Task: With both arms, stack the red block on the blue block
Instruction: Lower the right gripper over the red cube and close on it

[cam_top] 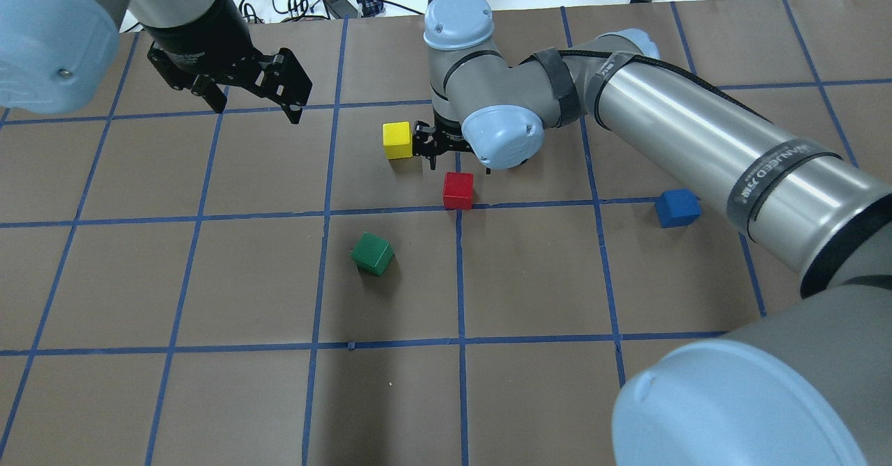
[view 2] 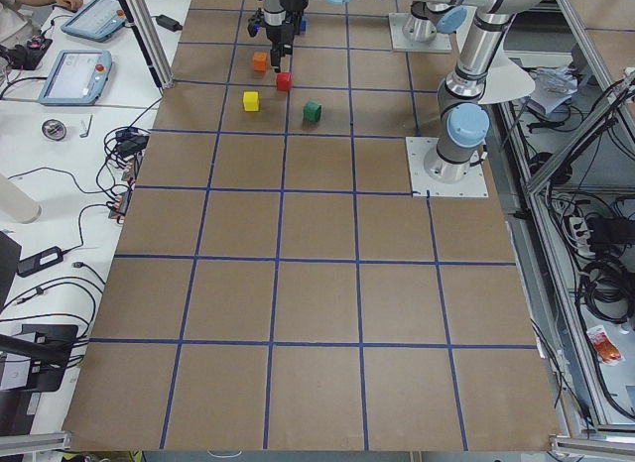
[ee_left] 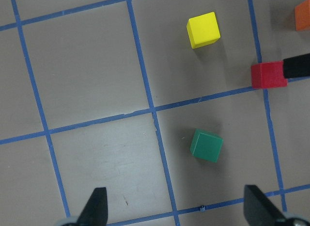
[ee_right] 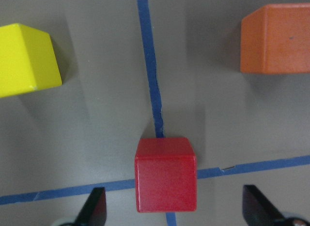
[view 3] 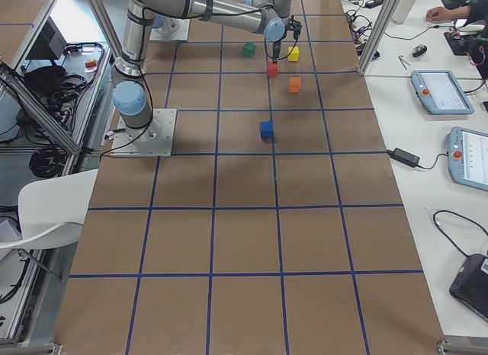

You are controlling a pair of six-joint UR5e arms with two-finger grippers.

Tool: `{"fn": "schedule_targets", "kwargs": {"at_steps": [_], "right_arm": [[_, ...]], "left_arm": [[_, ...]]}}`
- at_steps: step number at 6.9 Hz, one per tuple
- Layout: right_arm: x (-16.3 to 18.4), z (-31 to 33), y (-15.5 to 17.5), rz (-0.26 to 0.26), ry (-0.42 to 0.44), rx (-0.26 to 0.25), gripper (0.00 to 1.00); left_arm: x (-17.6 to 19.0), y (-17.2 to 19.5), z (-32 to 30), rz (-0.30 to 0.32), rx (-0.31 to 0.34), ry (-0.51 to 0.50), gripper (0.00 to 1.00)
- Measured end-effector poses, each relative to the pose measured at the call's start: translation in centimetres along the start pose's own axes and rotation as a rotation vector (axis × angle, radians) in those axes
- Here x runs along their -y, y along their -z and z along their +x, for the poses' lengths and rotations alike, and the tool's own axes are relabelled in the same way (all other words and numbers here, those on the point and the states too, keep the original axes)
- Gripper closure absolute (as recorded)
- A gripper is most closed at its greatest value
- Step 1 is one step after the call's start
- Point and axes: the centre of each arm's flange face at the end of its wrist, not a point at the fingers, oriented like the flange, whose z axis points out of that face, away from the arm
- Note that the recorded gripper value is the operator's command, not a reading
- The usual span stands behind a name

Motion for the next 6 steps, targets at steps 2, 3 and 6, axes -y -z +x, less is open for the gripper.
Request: {"fn": "schedule_targets", "kwargs": {"at_steps": [2,3,6], "right_arm": [[0.2,-0.3,-2.2,-0.028,0.000,-0.015,0.15],[0.3,-0.3,-3.3,-0.043,0.000,-0.022,0.37],[0.4,-0.5,-5.2,-0.073,0.007,-0.027,0.96]], "left_arm": [[0.1,0.1,0.0,0.012,0.001,0.001,0.00],[0.2,0.1,0.0,0.019,0.002,0.001,0.00],[0.1,0.0,0.0,0.023,0.004,0.000,0.00]]}}
